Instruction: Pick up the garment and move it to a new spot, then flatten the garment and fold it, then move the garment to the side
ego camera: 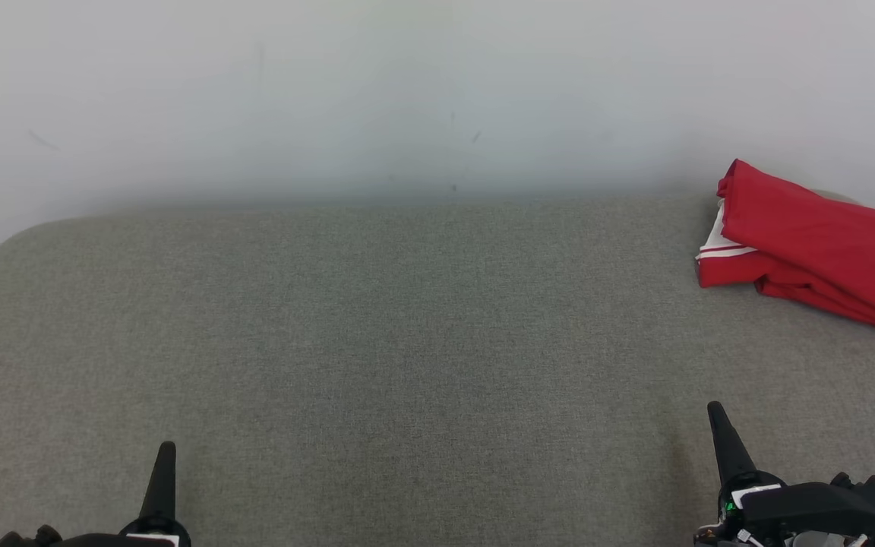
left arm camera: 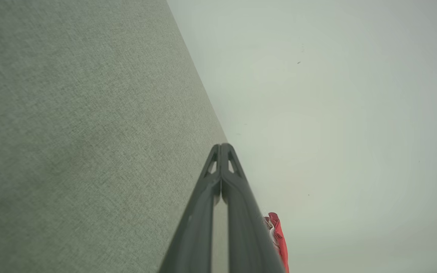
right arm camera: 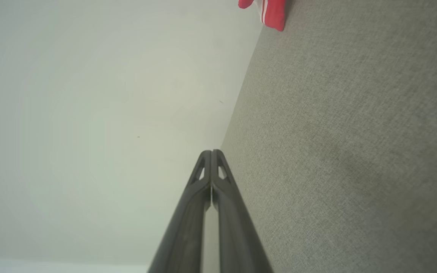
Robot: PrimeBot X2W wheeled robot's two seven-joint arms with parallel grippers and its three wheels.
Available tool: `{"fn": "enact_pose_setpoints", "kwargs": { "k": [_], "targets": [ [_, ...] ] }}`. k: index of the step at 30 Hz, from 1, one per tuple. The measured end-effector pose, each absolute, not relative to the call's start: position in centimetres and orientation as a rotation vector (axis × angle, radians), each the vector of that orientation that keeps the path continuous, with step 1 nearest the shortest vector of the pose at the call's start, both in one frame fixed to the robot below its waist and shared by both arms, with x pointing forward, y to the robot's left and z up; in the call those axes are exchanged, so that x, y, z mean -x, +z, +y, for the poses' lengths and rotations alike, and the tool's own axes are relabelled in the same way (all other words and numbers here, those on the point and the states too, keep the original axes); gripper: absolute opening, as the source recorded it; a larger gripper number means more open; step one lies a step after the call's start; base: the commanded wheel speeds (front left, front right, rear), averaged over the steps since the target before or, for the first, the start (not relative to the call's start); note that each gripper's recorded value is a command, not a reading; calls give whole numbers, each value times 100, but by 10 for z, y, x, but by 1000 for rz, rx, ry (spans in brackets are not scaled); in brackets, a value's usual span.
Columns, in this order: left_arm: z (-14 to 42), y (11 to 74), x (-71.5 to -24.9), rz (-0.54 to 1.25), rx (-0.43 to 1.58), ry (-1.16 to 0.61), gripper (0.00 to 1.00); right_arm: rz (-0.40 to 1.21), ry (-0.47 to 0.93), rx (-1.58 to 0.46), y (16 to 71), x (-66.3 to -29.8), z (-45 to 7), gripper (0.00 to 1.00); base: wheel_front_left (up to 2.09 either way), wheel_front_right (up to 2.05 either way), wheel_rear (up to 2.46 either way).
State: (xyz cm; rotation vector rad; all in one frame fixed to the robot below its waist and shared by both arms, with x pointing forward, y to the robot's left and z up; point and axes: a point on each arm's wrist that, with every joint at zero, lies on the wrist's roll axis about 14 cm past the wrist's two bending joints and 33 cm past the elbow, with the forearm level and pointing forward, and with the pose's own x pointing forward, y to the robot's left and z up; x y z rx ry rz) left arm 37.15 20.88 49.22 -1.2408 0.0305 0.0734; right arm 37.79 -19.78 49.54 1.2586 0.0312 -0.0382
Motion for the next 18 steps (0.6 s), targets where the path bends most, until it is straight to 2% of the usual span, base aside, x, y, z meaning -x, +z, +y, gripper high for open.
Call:
{"fn": "enact_pose_setpoints", "kwargs": {
  "k": [18],
  "targets": [
    [205, 498, -379, 19, 1393, 43, 0, 20, -27, -1403, 500, -383, -199, 0, 0, 0, 0]
  ]
}}
